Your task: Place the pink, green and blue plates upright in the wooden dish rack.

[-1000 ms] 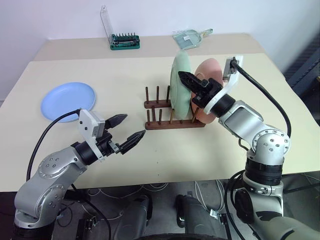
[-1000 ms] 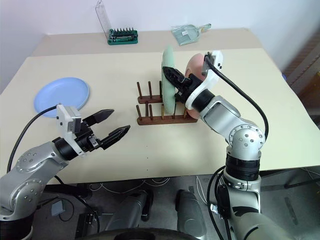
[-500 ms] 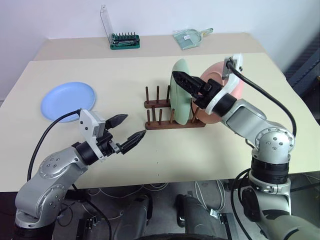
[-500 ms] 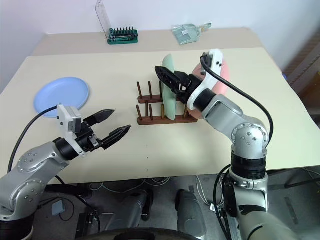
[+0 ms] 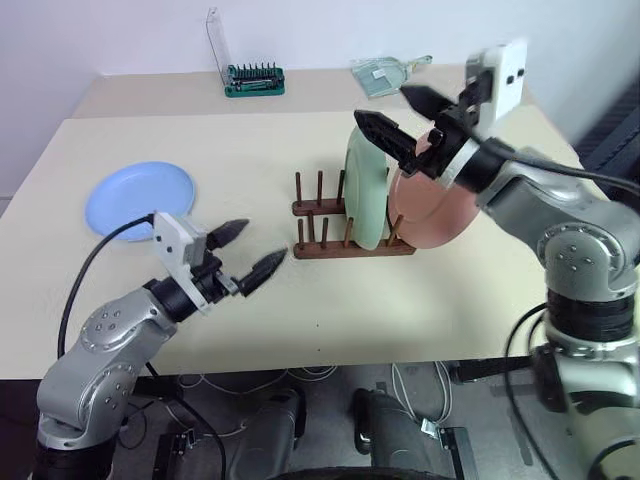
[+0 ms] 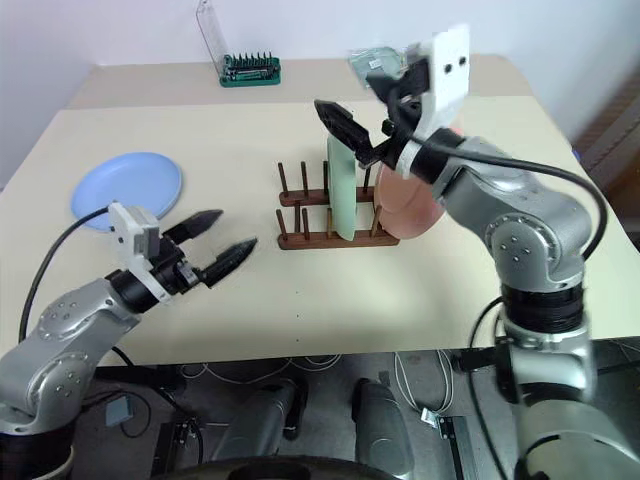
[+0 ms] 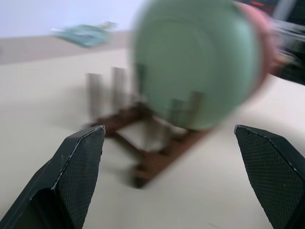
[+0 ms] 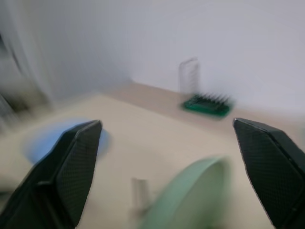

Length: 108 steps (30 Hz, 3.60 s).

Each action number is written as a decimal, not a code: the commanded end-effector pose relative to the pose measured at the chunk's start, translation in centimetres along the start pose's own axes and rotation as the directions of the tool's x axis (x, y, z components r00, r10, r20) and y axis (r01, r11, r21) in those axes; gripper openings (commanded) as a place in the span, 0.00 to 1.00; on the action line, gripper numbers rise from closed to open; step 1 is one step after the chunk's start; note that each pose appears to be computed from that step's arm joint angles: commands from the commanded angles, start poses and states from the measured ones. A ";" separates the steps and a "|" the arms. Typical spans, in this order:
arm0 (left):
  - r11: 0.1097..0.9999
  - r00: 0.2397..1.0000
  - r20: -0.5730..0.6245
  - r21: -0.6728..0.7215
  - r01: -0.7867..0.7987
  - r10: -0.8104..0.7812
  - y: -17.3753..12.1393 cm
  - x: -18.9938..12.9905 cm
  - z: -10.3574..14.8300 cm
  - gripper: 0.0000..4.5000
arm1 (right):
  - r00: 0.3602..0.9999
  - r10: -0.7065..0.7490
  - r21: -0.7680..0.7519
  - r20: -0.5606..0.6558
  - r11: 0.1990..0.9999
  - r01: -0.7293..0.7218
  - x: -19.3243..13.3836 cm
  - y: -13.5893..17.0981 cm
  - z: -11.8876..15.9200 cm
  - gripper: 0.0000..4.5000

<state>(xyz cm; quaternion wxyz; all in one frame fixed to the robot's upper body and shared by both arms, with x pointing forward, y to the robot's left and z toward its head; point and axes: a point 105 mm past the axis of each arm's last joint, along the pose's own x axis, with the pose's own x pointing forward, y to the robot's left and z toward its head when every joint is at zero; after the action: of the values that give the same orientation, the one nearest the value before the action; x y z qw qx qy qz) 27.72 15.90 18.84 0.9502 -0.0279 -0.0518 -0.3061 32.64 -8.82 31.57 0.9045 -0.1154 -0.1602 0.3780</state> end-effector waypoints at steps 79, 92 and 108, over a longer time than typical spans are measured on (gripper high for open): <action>0.912 0.853 0.323 -0.130 -0.390 0.410 0.8 3.4 12.6 0.00 | 0.952 0.305 -0.760 0.005 0.620 -0.194 6.7 8.9 -4.5 0.01; 0.888 0.724 0.515 -0.299 -0.350 0.459 2.3 0.8 15.9 0.69 | 0.942 0.334 -0.768 0.044 0.615 -0.182 6.4 9.6 -3.8 0.00; 0.744 0.753 0.227 0.141 -0.653 0.618 11.3 -7.3 7.2 1.00 | 0.847 0.321 -0.071 0.425 0.944 -0.322 5.0 9.9 3.6 0.00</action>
<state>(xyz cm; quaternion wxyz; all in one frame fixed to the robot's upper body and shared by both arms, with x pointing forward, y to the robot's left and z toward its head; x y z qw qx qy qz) 27.88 31.48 24.76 0.9843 -0.0116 -0.1482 0.0949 29.73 2.58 30.78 0.7848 -0.1148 -0.3274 0.5135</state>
